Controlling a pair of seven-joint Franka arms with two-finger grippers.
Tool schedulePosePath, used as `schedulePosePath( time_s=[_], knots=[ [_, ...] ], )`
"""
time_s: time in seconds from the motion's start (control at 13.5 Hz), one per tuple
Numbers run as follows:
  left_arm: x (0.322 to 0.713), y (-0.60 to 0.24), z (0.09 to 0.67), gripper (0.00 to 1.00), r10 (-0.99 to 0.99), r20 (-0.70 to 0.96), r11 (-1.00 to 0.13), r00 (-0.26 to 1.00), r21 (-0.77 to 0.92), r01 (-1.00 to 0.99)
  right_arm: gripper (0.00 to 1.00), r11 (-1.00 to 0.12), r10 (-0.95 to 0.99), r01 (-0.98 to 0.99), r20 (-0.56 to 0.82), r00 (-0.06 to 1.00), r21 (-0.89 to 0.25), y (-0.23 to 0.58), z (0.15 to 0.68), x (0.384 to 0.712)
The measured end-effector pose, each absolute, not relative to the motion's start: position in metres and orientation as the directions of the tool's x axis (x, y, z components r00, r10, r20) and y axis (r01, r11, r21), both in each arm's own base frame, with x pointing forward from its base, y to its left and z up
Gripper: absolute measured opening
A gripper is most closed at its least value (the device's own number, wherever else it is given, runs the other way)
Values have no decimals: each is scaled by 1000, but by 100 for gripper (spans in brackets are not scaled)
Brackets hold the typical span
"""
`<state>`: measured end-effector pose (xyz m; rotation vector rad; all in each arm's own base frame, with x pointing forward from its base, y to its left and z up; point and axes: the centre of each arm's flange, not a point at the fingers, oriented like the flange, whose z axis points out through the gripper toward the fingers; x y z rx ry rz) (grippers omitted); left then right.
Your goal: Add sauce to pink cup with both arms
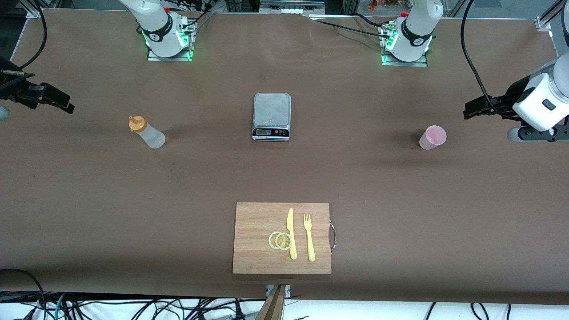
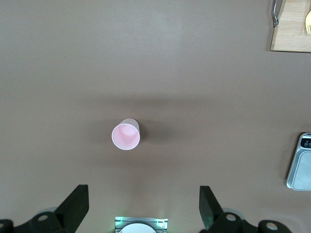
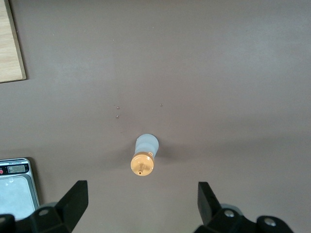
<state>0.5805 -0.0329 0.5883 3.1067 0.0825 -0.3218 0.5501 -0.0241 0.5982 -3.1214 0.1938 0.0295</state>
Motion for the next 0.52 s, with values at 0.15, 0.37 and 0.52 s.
schedulePosePath(
  time_s=[0.15, 0.37, 0.52],
  knots=[
    [581, -32, 588, 100, 51, -205, -998, 977, 12, 55, 100, -992, -124, -124, -20, 992, -13, -24, 598, 550],
    [581, -32, 588, 100, 53, -205, -998, 977, 12, 56, 100, -992, -124, -124, -20, 992, -15, -24, 598, 550],
    [581, -31, 588, 100, 54, -205, -998, 977, 12, 57, 100, -992, -124, -124, -20, 992, -15, -24, 598, 550]
  ],
)
